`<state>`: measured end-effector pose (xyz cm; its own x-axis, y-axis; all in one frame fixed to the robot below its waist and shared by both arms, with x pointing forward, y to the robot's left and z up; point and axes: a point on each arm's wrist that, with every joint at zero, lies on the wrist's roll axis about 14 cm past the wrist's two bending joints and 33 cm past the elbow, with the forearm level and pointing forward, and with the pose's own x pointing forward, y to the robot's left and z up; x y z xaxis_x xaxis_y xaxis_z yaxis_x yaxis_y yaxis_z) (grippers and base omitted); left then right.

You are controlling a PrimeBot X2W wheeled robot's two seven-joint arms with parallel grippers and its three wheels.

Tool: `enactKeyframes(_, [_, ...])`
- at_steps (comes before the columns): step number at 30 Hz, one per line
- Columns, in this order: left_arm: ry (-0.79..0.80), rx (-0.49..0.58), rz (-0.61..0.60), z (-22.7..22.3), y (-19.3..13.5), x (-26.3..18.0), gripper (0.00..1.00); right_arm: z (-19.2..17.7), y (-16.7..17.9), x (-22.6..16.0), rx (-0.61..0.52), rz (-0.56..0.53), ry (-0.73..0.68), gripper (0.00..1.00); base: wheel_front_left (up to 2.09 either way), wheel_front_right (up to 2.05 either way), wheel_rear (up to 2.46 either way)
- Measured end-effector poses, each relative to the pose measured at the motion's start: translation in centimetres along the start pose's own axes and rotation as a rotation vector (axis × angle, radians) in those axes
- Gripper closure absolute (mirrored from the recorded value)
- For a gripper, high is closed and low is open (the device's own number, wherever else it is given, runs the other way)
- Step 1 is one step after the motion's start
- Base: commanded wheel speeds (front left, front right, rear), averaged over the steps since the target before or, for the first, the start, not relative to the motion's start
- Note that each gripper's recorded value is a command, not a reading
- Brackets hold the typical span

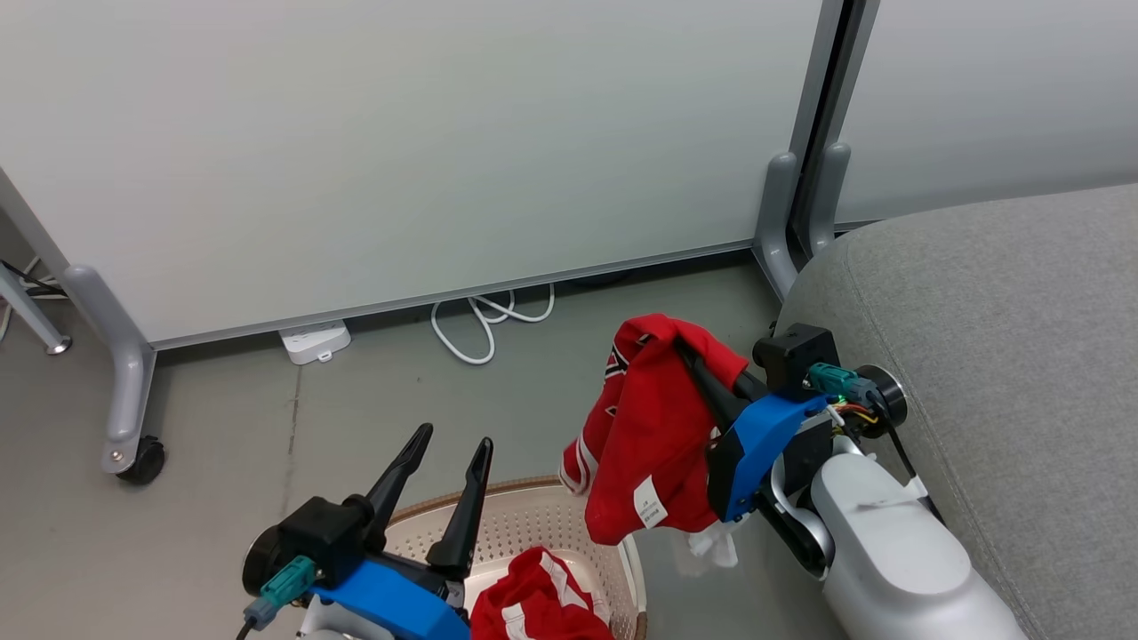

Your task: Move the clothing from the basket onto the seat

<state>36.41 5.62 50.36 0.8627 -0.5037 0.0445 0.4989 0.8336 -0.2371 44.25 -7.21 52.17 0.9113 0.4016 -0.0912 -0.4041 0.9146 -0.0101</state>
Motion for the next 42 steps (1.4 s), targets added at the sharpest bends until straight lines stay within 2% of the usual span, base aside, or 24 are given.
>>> enactKeyframes(7, [-0.002,0.000,0.033,-0.5,0.7,-0.7,0.00,-0.3,-0.3,-0.2,0.006,-0.010,0.007,1.00,0.00,0.00,0.00])
enactKeyframes(17, [0.008,-0.003,0.015,-1.0,0.2,0.1,0.00,-0.3,-1.4,-0.9,0.013,-0.045,0.003,1.00,0.00,0.00,0.00])
enactKeyframes(28, [0.043,-0.010,-0.118,-2.3,-2.9,3.5,0.00,-1.4,-5.6,-3.5,0.019,-0.166,0.026,1.00,0.00,0.00,0.00])
enactKeyframes(42, [0.088,-0.023,-0.326,-4.2,-8.4,7.4,0.00,-2.6,-11.9,-9.7,0.038,-0.387,0.043,1.00,0.00,0.00,0.00])
